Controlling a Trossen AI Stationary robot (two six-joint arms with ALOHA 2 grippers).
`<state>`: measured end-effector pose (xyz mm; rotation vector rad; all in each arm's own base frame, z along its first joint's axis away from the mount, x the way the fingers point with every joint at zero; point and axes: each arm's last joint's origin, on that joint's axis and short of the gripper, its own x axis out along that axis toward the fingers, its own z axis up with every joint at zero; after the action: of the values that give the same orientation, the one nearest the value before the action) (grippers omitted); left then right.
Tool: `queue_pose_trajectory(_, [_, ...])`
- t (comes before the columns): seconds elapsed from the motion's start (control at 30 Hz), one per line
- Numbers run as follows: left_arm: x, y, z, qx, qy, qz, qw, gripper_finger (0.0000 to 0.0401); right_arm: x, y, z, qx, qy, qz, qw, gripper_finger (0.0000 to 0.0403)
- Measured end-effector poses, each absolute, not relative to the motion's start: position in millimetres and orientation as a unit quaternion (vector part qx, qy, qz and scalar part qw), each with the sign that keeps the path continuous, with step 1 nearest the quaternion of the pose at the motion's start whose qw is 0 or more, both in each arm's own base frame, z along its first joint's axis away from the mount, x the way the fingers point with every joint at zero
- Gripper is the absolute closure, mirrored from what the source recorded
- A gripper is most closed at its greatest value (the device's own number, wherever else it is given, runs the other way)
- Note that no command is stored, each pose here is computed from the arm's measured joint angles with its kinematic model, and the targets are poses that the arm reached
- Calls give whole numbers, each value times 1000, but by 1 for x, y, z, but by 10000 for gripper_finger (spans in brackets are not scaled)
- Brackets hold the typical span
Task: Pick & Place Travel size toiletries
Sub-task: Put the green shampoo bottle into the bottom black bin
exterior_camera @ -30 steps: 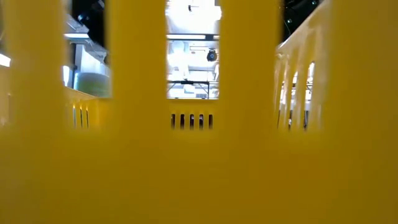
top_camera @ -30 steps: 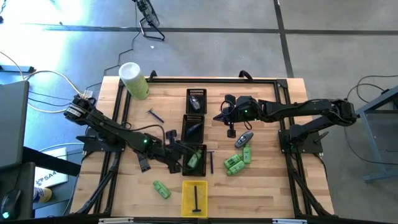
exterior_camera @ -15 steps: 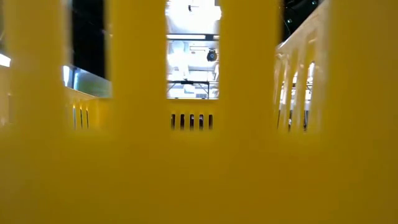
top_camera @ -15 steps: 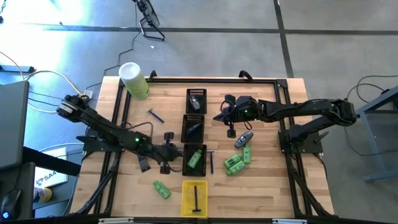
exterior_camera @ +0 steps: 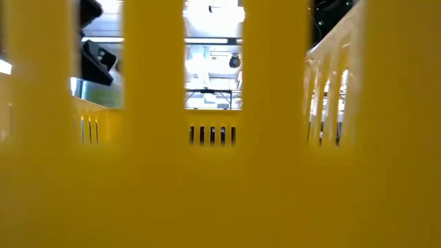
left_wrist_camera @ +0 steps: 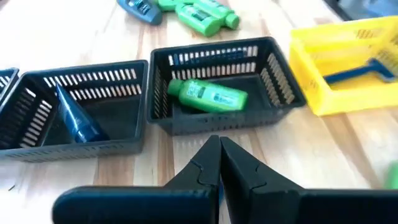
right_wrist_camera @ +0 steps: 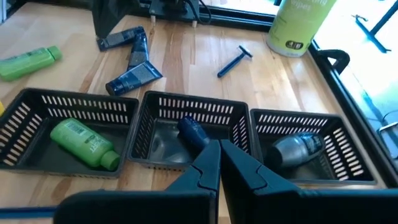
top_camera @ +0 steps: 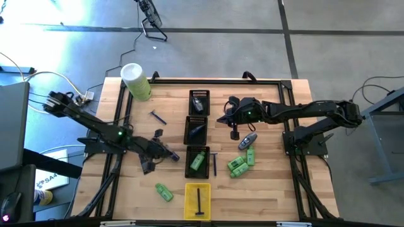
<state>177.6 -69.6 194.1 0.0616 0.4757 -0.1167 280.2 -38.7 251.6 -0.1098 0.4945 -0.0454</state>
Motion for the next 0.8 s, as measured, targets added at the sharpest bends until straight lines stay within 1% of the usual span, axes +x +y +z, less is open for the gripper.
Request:
queue_pose_trajectory(0.17, [162,-64,200,45,210,-91,973,395,280,-32,248,-33,245,-20,969,399])
queue_pose_trajectory(0.4, [137,-55,207,73,160,-126,976,395,282,-4,247,-19,232,5,973,399])
queue_pose_trajectory(0.47, [132,-52,211,71,146,-126,979,395,282,5,247,-21,230,-20,973,399])
queue_pose_trajectory(0.6, [122,-48,211,69,149,-130,978,395,281,22,248,-23,220,-71,973,399])
queue_pose_trajectory(0.8, [113,-46,210,67,159,-151,973,395,279,41,252,14,189,-135,973,400])
